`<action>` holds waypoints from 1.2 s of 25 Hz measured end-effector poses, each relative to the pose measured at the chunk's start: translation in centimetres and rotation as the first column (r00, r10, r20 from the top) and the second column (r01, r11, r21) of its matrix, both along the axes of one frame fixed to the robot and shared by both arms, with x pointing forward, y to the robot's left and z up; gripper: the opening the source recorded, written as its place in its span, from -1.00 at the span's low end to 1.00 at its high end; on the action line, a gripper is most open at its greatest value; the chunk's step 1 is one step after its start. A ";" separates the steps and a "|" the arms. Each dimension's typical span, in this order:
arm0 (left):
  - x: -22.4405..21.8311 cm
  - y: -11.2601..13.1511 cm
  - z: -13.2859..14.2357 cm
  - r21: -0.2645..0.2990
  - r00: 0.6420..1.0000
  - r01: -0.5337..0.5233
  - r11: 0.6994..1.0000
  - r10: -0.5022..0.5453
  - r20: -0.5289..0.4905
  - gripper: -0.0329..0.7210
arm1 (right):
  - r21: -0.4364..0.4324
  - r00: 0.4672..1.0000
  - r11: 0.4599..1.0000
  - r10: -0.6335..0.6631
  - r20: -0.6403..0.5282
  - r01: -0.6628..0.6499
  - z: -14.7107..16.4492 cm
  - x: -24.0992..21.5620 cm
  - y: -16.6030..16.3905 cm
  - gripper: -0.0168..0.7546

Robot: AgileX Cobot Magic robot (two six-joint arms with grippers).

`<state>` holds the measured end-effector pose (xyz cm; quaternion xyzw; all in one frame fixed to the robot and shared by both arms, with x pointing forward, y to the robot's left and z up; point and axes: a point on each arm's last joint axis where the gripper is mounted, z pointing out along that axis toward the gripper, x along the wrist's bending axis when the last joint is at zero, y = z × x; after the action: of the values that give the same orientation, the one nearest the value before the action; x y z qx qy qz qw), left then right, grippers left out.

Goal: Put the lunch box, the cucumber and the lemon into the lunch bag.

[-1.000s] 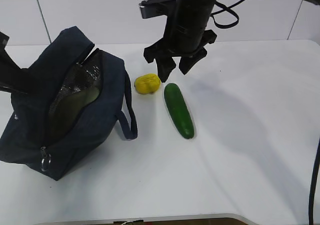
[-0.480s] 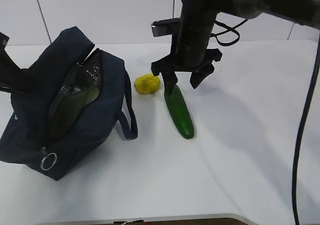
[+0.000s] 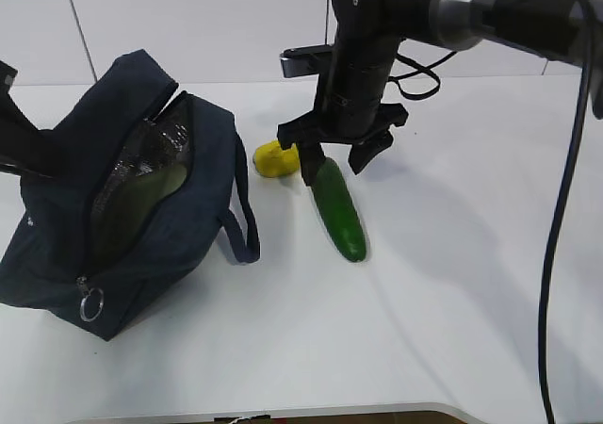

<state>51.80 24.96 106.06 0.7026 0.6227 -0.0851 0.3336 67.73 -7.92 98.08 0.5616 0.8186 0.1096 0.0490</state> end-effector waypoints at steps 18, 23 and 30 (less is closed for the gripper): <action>0.0 0.0 0.0 0.000 1.000 0.000 1.000 0.000 -0.001 -0.91 | -0.020 1.000 1.000 -0.013 -0.018 0.013 -3.6 0.9 0.3 0.51; 0.0 0.0 0.0 0.000 1.000 0.000 1.000 0.000 -0.001 -0.91 | -0.019 1.000 1.000 -0.016 -0.016 0.016 -3.6 0.9 0.3 0.50; 0.0 0.0 0.0 -0.004 1.000 0.000 1.000 0.000 -0.002 -0.91 | -0.018 1.000 1.000 -0.016 -0.016 0.016 -3.6 0.9 0.3 0.23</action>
<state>51.78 24.93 106.08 0.7021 0.6227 -0.0869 0.3344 68.64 -7.60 94.44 0.5684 0.8155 0.0972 0.0485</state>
